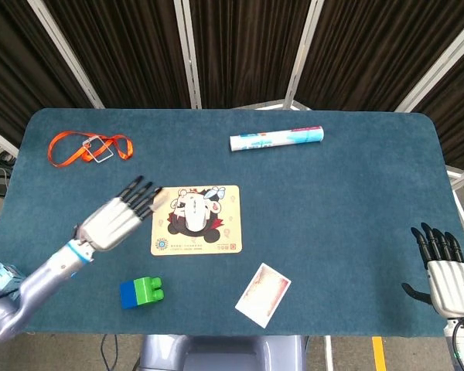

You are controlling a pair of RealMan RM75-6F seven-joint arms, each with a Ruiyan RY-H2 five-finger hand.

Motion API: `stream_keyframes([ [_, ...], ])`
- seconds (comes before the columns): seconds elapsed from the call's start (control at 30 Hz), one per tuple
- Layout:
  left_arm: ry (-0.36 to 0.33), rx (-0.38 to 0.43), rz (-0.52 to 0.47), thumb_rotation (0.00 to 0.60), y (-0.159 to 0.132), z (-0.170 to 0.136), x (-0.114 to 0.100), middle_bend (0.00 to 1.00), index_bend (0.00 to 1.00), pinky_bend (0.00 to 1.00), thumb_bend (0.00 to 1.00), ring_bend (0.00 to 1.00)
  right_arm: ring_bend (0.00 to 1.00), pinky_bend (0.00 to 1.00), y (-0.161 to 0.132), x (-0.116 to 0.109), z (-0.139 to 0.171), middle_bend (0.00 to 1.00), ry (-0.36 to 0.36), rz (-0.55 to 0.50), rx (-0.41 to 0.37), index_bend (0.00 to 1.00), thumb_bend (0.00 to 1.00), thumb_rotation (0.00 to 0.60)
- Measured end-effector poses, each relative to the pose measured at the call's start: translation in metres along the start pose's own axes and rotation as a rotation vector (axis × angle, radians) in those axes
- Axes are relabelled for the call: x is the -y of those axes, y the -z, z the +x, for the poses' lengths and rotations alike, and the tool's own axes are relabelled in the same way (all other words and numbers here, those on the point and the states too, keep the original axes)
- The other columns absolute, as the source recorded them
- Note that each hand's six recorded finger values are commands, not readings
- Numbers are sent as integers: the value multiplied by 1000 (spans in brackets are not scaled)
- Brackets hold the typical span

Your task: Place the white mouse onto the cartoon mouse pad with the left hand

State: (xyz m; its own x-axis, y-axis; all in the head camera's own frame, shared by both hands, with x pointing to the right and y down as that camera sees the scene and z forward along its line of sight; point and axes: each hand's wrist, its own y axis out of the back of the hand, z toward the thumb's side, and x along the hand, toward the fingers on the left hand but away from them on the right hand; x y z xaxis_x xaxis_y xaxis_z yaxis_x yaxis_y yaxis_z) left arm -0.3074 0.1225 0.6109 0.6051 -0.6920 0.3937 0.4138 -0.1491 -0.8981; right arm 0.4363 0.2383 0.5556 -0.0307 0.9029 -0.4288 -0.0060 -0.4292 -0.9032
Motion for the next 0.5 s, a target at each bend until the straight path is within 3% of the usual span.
stream_keyframes([
  [0.13,28,-172,-92,600,13,-46,9,0,0,0,198,0,0,0,-2,0,-2,0,0,7,-15,0,87,600],
  [0.27,6,-337,-150,600,22,-89,14,0,0,0,198,0,0,0,-5,1,-4,0,-4,12,-29,0,87,600],
  [0.5,-15,-481,-226,600,31,-130,23,0,0,0,197,0,0,0,-9,3,-9,0,-9,20,-49,0,87,600],
])
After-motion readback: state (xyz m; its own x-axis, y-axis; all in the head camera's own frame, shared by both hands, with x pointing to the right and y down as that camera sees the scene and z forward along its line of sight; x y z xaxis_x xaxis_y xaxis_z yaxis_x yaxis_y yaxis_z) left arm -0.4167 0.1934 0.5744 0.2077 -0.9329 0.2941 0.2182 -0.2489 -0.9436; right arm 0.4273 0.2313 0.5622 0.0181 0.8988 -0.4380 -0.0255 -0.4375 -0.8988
